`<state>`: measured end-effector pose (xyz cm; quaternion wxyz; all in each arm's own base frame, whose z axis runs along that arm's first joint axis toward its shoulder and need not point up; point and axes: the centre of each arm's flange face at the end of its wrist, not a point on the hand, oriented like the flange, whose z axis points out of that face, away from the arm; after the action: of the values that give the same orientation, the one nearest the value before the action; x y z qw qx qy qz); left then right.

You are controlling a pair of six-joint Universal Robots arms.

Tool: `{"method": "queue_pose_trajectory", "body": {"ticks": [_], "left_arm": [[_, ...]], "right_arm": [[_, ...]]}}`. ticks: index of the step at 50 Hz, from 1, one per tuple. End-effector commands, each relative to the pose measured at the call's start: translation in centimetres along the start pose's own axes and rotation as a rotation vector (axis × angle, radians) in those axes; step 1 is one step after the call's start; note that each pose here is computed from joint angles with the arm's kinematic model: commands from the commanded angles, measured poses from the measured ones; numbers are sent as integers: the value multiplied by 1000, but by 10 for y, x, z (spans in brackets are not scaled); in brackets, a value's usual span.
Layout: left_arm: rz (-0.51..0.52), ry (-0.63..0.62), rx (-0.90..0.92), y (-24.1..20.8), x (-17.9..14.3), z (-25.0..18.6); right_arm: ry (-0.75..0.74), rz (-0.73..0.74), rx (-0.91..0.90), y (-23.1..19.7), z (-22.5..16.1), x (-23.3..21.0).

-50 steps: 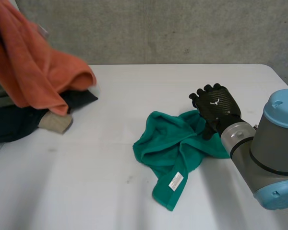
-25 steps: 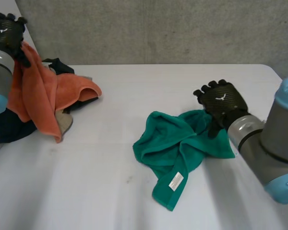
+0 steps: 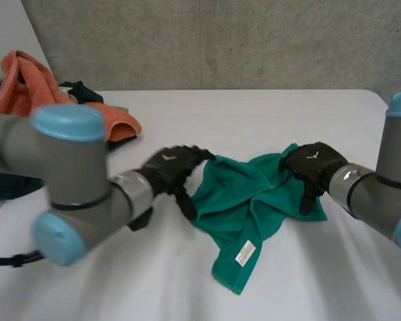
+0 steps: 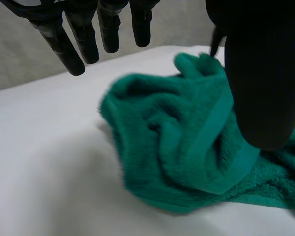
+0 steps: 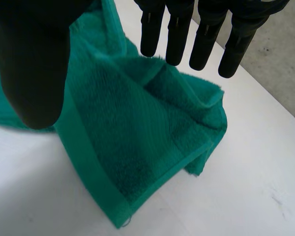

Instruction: Fold the laundry.

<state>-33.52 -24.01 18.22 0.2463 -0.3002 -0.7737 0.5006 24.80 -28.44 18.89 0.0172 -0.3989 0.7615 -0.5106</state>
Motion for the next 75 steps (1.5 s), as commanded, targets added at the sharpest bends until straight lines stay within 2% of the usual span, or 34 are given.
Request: {"method": "queue_pose_trajectory", "body": {"ticks": [1, 6, 10, 12, 14, 15, 18, 19, 25, 29, 35, 40, 45, 49, 53, 59, 64, 66, 69, 71, 75], "left_arm": [[38, 63, -15, 26, 23, 41], [74, 91, -30, 40, 36, 55], [148, 105, -36, 50, 43, 68], [198, 68, -17, 45, 38, 74], [224, -3, 26, 29, 28, 76], [233, -98, 73, 8, 14, 74], [219, -255, 161, -31, -9, 62], [194, -339, 241, -57, -22, 51], [131, -439, 577, -140, -59, 4], [131, -480, 663, -157, -74, -16], [85, -552, 563, -135, -92, -27], [-1, -543, 399, -89, -93, -26], [-51, -534, 252, -36, -92, -12], [-70, -569, 170, -8, -102, -2], [-88, -585, 104, 6, -108, -6], [-105, -539, 85, 6, -107, -13], [-55, -439, 141, -6, -103, -19], [-13, -401, 166, -10, -99, -20], [111, -298, 192, -13, -82, -24], [219, -189, 198, -10, -60, -25], [354, -49, 164, 7, -24, -19]], "right_arm": [[24, -6, -30, 22, 9, -7], [16, 13, 11, 29, 13, -18], [48, 30, 81, 25, 18, -20], [77, 34, 127, 19, 20, -16], [105, 28, 162, 13, 20, -11], [135, 18, 195, 4, 19, -4], [202, -5, 261, -13, 15, 13], [245, -22, 305, -23, 11, 26], [387, -85, 519, -63, 0, 70], [473, -134, 696, -87, -1, 95], [497, -168, 773, -93, 6, 104], [409, -202, 752, -76, 25, 98], [279, -197, 617, -32, 58, 85], [261, -221, 509, -4, 74, 79], [194, -261, 393, 20, 71, 62], [114, -302, 343, 19, 43, 47], [100, -275, 333, 12, 28, 43], [98, -265, 331, 10, 25, 41], [106, -247, 320, 9, 24, 38], [120, -239, 310, 9, 25, 39], [144, -232, 297, 9, 25, 42]]}}
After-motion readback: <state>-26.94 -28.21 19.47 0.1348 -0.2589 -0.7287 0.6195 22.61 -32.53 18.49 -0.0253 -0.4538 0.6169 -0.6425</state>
